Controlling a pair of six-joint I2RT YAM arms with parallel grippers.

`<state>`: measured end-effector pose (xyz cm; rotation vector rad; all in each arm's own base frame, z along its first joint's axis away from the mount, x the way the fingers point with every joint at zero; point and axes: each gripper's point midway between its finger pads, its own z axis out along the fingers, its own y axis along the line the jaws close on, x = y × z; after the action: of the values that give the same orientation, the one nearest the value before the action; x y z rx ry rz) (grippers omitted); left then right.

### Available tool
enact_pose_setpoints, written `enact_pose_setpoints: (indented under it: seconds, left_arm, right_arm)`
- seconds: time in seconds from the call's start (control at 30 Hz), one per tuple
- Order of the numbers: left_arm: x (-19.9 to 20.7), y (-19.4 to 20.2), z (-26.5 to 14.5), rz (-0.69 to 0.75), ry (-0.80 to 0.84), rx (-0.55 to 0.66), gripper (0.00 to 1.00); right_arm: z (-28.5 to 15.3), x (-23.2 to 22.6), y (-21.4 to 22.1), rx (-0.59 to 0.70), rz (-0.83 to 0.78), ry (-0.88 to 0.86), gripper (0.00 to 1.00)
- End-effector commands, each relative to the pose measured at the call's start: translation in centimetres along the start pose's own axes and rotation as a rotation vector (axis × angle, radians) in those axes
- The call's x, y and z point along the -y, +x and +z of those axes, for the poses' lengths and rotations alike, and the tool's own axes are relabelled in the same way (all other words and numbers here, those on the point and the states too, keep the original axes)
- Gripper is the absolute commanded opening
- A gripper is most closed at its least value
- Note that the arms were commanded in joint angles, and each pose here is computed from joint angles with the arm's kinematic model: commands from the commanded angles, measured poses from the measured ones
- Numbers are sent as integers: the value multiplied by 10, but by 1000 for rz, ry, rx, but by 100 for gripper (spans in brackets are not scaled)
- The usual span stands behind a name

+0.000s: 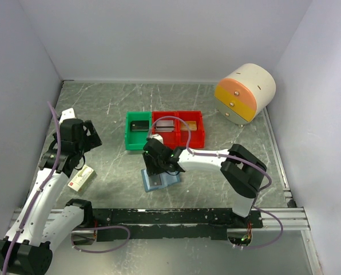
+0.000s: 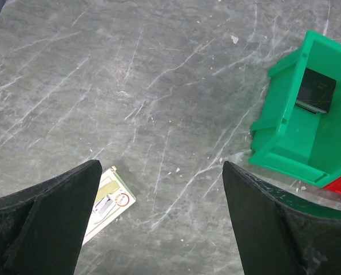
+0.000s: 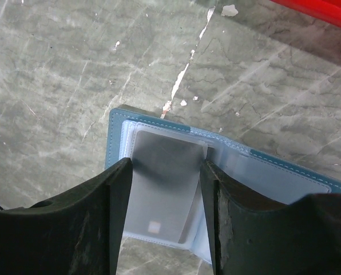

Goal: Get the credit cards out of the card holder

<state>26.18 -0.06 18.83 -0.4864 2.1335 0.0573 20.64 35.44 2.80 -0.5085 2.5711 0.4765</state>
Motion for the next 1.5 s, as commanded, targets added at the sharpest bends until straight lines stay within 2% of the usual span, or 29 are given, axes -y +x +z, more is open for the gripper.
enact_pose_setpoints:
  seconds: [0.0, 0.17, 0.27, 0.4, 1.07, 1.47]
  left_arm:
    - [0, -5, -2, 2, 2, 9, 99]
    - [2, -6, -2, 5, 16, 9, 98]
    - [3, -5, -2, 7, 23, 9, 98]
    - [3, -4, -1, 9, 19, 3, 98]
    - [4, -2, 1, 15, 24, -8, 98]
    - [5, -2, 1, 16, 29, -7, 98]
  right_arm:
    - [3, 8, 14, -39, 15, -19, 51]
    - [2, 14, 14, -44, 19, 3, 51]
    - [1, 18, 11, -40, 18, 33, 59]
    - [0, 21, 10, -40, 15, 59, 61]
    - [6, 22, 13, -65, 8, 126, 66]
    - [-15, -6, -15, 40, -6, 108, 68]
